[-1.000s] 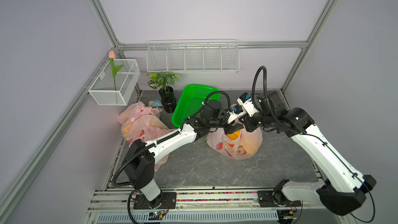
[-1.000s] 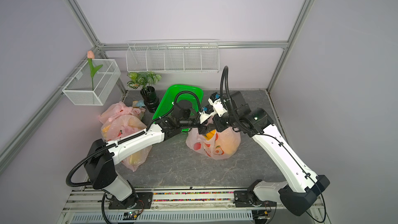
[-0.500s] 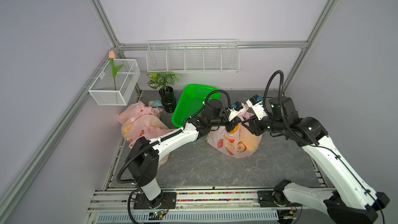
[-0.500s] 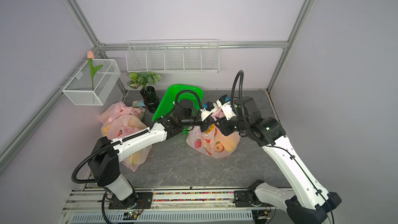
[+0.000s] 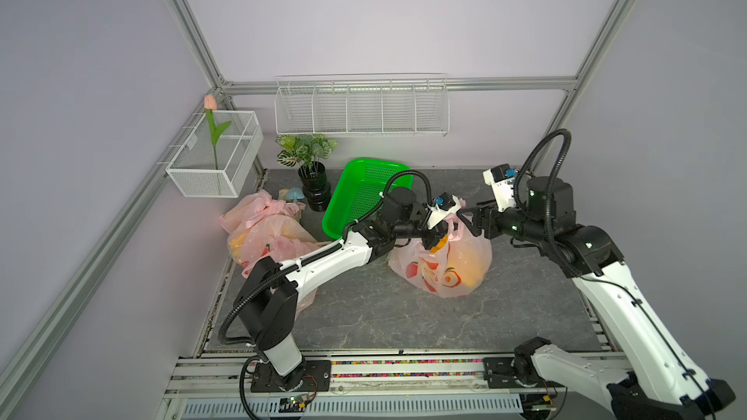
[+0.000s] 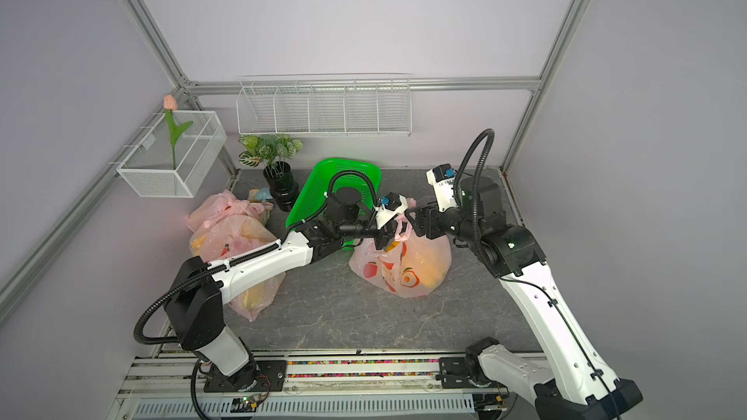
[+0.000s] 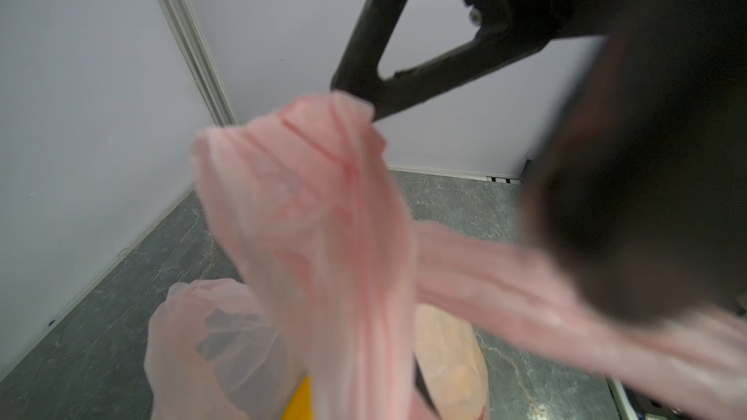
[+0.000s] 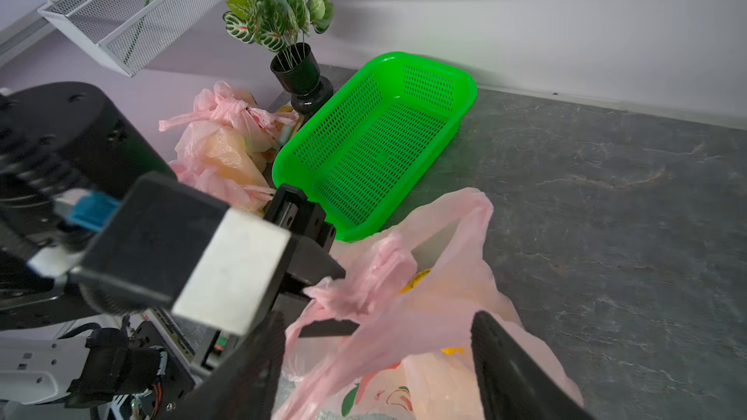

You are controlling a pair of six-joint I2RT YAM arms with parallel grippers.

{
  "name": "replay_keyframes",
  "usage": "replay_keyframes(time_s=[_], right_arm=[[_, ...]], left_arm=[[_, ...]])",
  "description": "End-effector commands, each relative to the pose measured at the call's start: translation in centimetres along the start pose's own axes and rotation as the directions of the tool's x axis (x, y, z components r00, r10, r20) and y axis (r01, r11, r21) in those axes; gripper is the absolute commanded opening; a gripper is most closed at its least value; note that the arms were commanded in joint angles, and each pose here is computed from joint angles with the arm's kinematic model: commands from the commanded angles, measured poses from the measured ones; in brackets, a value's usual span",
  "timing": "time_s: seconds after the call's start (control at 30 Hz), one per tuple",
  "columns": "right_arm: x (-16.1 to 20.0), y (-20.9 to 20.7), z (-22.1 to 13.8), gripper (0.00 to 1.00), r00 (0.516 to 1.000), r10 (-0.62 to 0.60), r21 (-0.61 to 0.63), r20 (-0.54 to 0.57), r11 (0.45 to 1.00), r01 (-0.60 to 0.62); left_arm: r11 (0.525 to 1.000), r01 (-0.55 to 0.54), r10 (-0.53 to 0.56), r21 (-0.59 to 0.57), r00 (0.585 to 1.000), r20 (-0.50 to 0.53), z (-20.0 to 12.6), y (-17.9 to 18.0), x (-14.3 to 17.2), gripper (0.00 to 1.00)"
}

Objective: Place the banana into a plastic bag & tie a knot
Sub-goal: Cross the plastic bag at the center of the board.

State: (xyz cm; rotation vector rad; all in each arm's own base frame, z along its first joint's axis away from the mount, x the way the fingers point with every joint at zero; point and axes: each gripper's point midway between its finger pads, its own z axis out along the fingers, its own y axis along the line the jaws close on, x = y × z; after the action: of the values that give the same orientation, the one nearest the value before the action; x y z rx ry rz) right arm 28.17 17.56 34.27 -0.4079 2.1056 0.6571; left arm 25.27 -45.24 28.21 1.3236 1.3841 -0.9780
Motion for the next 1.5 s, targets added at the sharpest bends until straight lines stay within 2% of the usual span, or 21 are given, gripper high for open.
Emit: replay_keyframes(time_s=[0.0, 0.07, 0.17, 0.3, 0.4, 0.47, 0.53, 0.73, 0.87, 1.0, 1.17, 1.27, 1.33, 1.4, 1.47], right_arm=[[-0.7, 1.1, 1.0, 0.76, 0.999, 0.041, -0.088, 0.033, 0.995, -0.038], [-0.4, 1.1, 2.0, 0.74, 0.998, 0.06, -0.109, 0.024, 0.992, -0.057], [0.4, 0.7, 3.2, 0.65, 0.997, 0.075, -0.113, 0.007, 0.991, -0.074], [0.0, 0.7, 2.4, 0.45, 0.996, 0.054, -0.112, 0.069, 0.993, -0.046], [-0.5, 0.4, 1.4, 0.29, 0.994, 0.027, -0.073, 0.109, 0.997, -0.019], [-0.5, -0.1, 1.2, 0.2, 0.993, 0.016, -0.041, 0.115, 0.999, -0.012], [-0.4, -0.4, 1.2, 0.16, 0.993, 0.011, -0.024, 0.12, 1.0, -0.008], [-0.2, 0.1, 2.6, 0.12, 0.988, 0.055, -0.034, 0.142, 0.998, -0.051], [0.3, 0.0, 3.8, 0.09, 0.983, 0.094, -0.017, 0.16, 0.996, -0.092], [0.4, 0.3, 4.5, 0.08, 0.979, 0.11, -0.031, 0.172, 0.994, -0.106], [1.1, -0.2, 5.0, 0.07, 0.982, 0.098, 0.009, 0.162, 0.995, -0.101], [1.1, -0.3, 4.6, 0.07, 0.982, 0.09, 0.015, 0.168, 0.995, -0.094], [1.0, -0.3, 4.0, 0.07, 0.98, 0.079, 0.026, 0.18, 0.996, -0.085], [0.9, -0.6, 3.4, 0.07, 0.98, 0.066, 0.047, 0.186, 0.996, -0.076], [1.1, -0.9, 3.0, 0.07, 0.981, 0.055, 0.065, 0.188, 0.995, -0.069]], left_arm=[[0.999, -0.037, 0.036, 0.026, 0.999, 0.027, -0.7, -0.8, -1.0, 0.08], [0.997, -0.039, 0.037, 0.064, 0.999, 0.034, -0.8, -1.4, -1.0, 0.08], [0.995, -0.034, 0.03, 0.089, 0.998, 0.052, -0.8, -1.9, -1.2, 0.08], [0.996, -0.031, 0.026, 0.086, 0.998, 0.055, -1.0, -2.0, -1.0, 0.09], [0.996, -0.016, 0.012, 0.088, 0.999, 0.042, -1.1, -2.0, -0.8, 0.19], [0.997, 0.001, -0.004, 0.079, 0.999, 0.038, -1.2, -1.8, -0.9, 0.2], [0.997, 0.008, -0.011, 0.07, 0.999, 0.043, -1.4, -1.6, -1.2, 0.21], [0.999, 0.017, -0.021, 0.04, 0.996, 0.091, -1.9, -1.3, -2.6, 0.45], [0.997, 0.028, -0.037, 0.071, 0.991, 0.132, -2.0, -1.7, -3.8, 0.47], [0.995, 0.04, -0.054, 0.093, 0.987, 0.153, -1.8, -2.0, -4.2, 0.47], [0.994, 0.056, -0.071, 0.093, 0.984, 0.166, -1.9, -1.9, -4.5, 0.46], [0.994, 0.077, -0.089, 0.075, 0.981, 0.175, -1.9, -1.6, -4.8, 0.36], [0.995, 0.091, -0.098, 0.046, 0.98, 0.175, -1.9, -1.0, -4.7, 0.23], [0.994, 0.109, -0.11, 0.014, 0.977, 0.183, -2.0, -0.4, -4.6, 0.14], [0.992, 0.125, -0.125, 0.009, 0.973, 0.192, -2.2, 0.0, -4.6, 0.11]])
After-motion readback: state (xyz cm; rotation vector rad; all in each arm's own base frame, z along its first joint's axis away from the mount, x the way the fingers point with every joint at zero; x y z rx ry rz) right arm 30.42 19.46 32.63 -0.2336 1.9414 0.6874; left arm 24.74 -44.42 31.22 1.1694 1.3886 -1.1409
